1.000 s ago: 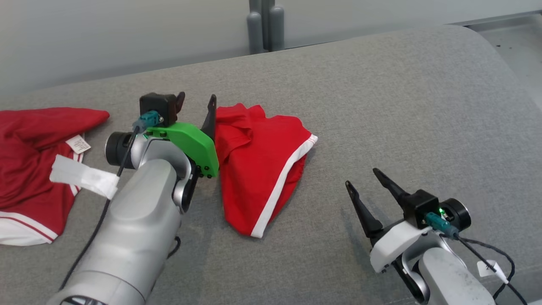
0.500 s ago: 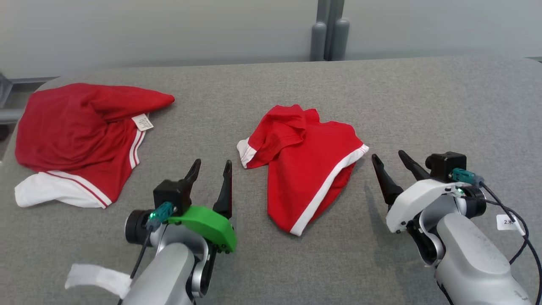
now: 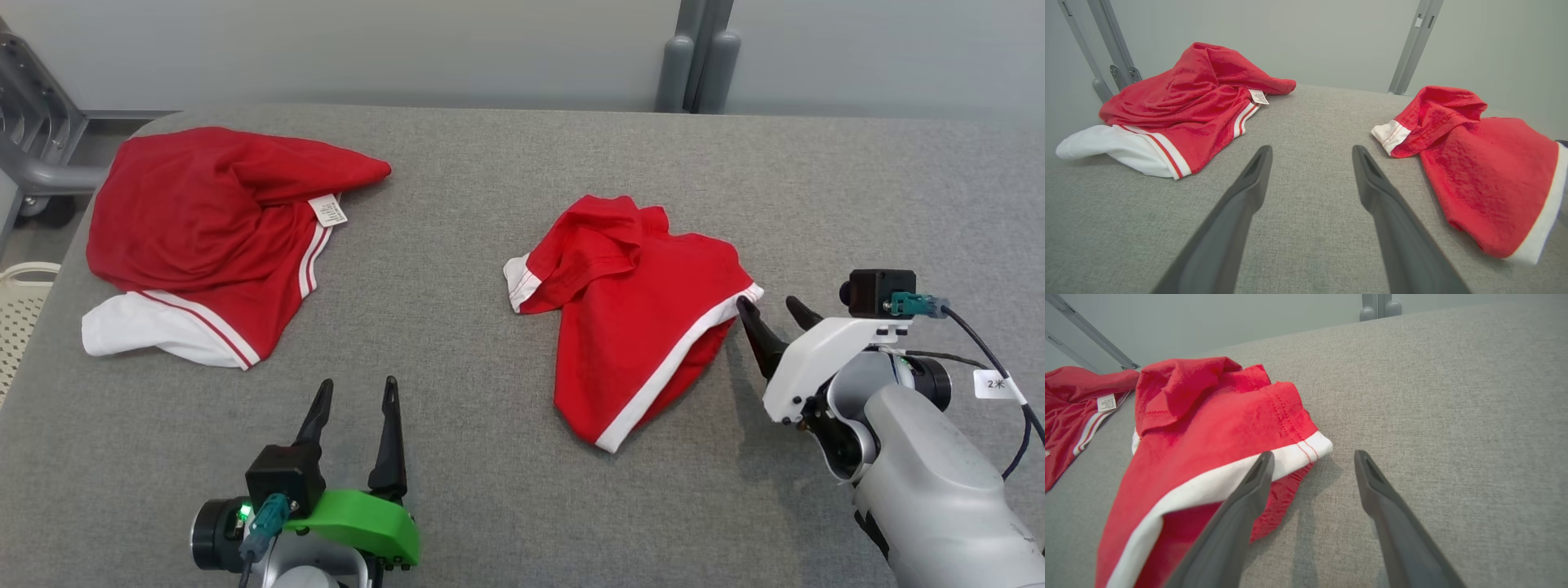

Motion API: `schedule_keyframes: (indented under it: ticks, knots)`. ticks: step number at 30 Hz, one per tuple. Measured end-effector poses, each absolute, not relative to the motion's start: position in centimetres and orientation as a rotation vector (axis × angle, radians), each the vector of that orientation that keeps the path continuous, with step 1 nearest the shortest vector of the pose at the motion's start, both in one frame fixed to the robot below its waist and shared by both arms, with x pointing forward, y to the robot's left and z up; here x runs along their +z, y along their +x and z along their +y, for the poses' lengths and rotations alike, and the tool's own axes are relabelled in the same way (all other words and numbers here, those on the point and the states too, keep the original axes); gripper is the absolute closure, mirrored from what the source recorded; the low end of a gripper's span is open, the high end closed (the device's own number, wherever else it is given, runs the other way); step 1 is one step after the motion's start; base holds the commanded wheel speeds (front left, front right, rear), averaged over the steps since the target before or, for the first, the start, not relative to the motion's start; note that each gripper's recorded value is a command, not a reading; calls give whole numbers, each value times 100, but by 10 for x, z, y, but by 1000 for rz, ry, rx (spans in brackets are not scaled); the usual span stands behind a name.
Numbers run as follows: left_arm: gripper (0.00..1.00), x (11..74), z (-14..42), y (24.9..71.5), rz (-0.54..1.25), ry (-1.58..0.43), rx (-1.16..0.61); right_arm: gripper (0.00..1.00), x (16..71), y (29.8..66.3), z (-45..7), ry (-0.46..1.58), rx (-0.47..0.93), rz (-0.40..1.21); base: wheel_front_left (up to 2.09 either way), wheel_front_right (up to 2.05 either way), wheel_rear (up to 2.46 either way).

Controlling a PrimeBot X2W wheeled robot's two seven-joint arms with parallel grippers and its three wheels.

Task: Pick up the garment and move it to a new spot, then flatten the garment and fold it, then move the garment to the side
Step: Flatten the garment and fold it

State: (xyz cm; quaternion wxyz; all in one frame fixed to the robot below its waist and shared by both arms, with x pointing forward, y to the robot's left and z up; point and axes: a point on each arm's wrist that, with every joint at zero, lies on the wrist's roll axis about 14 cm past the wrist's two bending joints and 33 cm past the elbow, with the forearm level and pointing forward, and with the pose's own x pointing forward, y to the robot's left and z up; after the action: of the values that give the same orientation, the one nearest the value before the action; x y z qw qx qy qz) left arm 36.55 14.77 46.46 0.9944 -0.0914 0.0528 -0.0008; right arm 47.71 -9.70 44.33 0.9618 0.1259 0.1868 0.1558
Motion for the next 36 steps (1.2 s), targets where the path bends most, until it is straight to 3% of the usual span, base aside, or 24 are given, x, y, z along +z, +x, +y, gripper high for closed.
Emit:
schedule_keyframes:
  ticks: [4,6,10,17,21,25,27,28,36]
  knots:
    - [0,461,158,363,117,-172,28,0,434,476,-95,242,321,416,0,0,0]
    - [0,460,161,363,121,-167,34,18,432,477,-92,244,329,428,0,0,0]
    - [0,457,164,363,137,-159,39,25,428,480,-87,239,344,453,0,0,0]
    - [0,453,162,362,154,-155,32,54,427,483,-86,250,340,468,0,0,0]
    - [0,452,162,361,160,-155,30,58,422,482,-86,257,336,485,0,0,0]
    - [0,451,162,360,166,-153,30,75,422,484,-81,273,341,484,0,0,0]
    - [0,451,163,361,167,-152,31,97,422,485,-80,273,345,482,0,0,0]
    - [0,451,163,361,166,-152,32,100,422,485,-80,271,345,481,0,0,0]
    - [0,449,164,360,171,-154,36,100,435,492,-84,275,345,436,0,0,0]
